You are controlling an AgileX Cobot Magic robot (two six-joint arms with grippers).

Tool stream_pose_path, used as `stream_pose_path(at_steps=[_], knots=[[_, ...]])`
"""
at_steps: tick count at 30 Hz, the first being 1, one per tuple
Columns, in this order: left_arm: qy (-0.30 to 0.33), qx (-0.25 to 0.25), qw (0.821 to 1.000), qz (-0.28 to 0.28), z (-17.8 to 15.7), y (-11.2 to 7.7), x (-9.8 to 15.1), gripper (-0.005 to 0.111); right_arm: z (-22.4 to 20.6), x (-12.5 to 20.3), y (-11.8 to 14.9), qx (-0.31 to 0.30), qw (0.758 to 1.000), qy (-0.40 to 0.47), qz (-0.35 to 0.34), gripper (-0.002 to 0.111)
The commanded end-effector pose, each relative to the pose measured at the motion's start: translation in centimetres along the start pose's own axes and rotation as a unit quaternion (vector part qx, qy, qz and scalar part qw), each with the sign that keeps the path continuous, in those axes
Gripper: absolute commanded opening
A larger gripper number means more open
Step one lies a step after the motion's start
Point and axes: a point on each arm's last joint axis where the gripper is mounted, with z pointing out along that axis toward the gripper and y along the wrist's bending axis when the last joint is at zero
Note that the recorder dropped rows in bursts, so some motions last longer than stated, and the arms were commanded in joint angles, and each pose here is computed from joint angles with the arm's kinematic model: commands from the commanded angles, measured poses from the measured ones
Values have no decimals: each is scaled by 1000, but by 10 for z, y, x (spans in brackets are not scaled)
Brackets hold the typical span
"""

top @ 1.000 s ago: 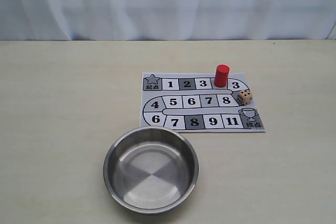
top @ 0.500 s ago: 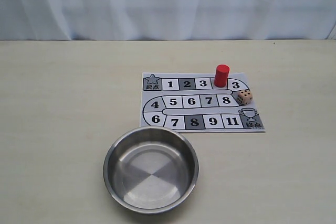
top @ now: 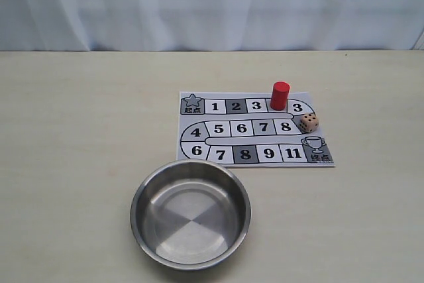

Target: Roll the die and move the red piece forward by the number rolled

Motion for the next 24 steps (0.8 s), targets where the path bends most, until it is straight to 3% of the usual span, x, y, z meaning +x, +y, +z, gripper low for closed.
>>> stream_pose_path(at_steps=[1, 12, 14, 24], knots=[[-10, 1, 1000, 1, 0, 0, -3, 0, 13, 28, 3, 1, 1000, -15, -5, 4], [-10, 1, 1000, 1, 0, 0, -3, 0, 31, 108, 11, -3, 1000, 3, -23, 4], [-10, 1, 1000, 1, 0, 0, -3, 0, 31, 109, 11, -1, 1000, -17, -23, 4], [-10, 1, 1000, 1, 0, 0, -3, 0, 30, 127, 12, -11, 996, 83, -19, 4]])
